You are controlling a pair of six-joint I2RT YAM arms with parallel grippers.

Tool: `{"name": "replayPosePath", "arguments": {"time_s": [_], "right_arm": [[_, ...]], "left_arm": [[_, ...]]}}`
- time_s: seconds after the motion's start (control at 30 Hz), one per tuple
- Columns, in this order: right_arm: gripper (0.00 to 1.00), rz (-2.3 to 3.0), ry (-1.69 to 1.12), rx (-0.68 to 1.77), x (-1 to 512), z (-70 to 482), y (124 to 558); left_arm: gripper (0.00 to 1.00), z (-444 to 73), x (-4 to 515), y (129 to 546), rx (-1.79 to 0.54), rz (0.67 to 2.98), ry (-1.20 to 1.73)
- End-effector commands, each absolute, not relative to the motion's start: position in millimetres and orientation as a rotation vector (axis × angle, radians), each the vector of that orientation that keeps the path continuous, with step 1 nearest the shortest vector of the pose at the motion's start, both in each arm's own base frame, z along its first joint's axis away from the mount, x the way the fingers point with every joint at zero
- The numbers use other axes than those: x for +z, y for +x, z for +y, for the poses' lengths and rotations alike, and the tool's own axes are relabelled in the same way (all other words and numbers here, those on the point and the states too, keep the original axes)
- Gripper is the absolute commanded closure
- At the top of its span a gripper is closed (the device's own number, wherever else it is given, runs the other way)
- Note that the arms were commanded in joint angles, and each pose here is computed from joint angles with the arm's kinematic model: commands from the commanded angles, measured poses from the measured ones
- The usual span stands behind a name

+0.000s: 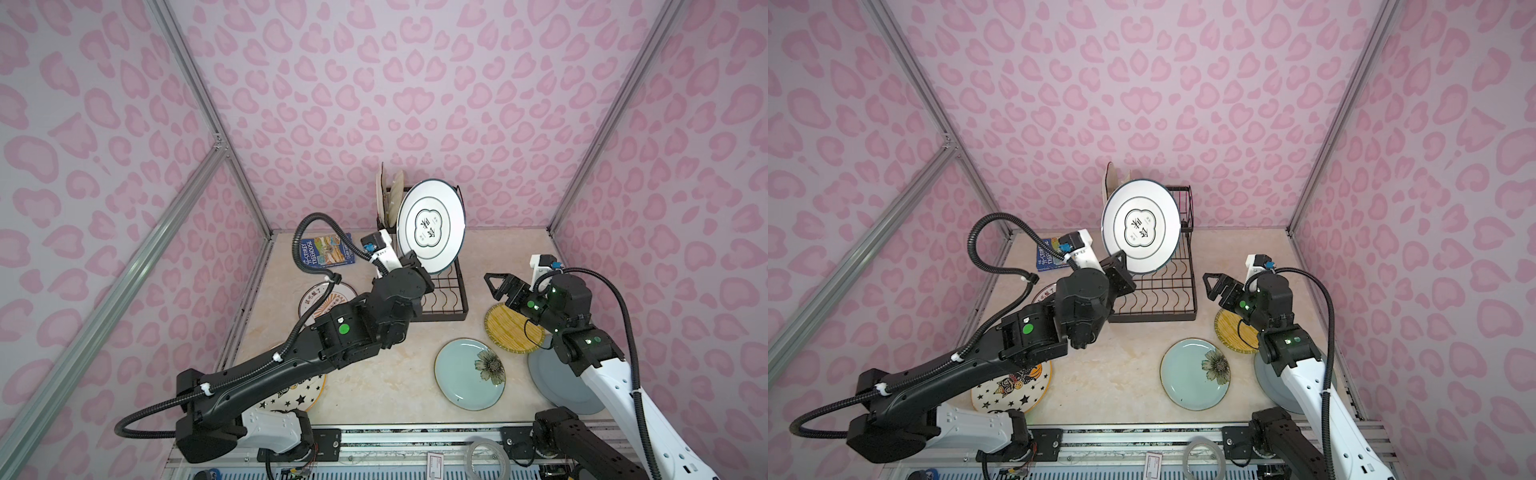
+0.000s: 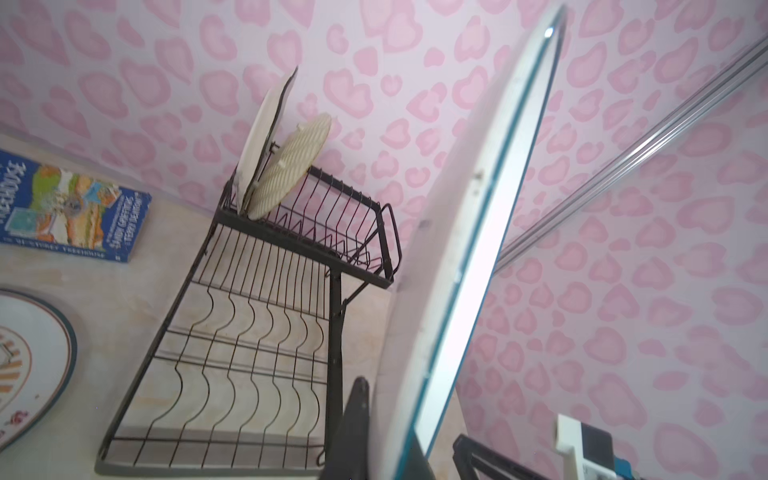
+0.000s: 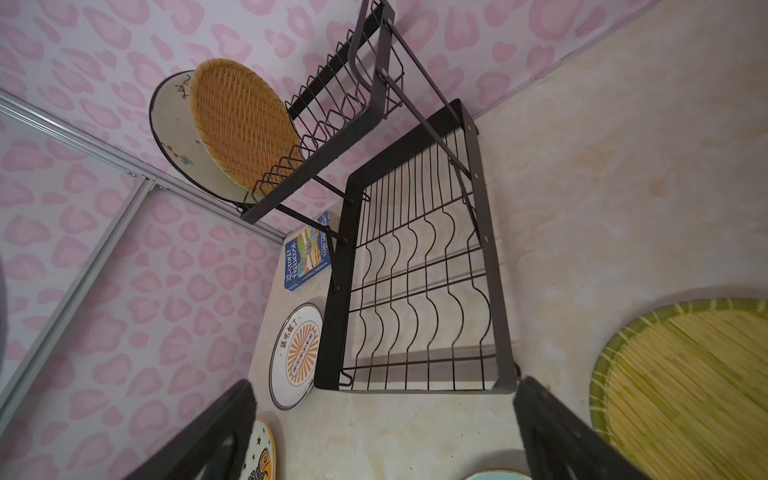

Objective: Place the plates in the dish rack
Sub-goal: 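Carry the white plate with the left gripper over the rack's upper tier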

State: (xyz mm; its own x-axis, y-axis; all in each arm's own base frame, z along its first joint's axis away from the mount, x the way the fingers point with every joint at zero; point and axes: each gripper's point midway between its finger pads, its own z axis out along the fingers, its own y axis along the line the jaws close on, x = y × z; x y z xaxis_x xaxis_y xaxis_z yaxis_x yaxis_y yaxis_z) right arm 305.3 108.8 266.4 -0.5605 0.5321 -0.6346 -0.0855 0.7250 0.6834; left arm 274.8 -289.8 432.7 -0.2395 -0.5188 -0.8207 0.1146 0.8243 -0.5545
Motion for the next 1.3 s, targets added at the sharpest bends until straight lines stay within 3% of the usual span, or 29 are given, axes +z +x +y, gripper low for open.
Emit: {"name": "replayPosePath", "arguments": {"time_s": [0.0,0.53,0.97,1.27], "right_arm": [[0.03,2.022,0.294,0.847,262.1,111.6,303.8],[0.03,2.067,0.223,0.897,228.4,122.4,283.8],[0.03,2.079,0.134,0.96,220.9,143.1,269.6],[0.03,2.088,0.153,0.958,216.8,141.6,267.6]], "left_arm": [[0.97,-295.1,451.2,293.6,-0.399,1.689,-0.207],[0.97,-351.7,441.5,419.7,-0.202,1.715,-0.036],[0.97,-333.0,402.9,483.8,-0.101,1.761,-0.055],[0.97,-306.2,384.4,503.7,-0.036,1.792,-0.094]]}}
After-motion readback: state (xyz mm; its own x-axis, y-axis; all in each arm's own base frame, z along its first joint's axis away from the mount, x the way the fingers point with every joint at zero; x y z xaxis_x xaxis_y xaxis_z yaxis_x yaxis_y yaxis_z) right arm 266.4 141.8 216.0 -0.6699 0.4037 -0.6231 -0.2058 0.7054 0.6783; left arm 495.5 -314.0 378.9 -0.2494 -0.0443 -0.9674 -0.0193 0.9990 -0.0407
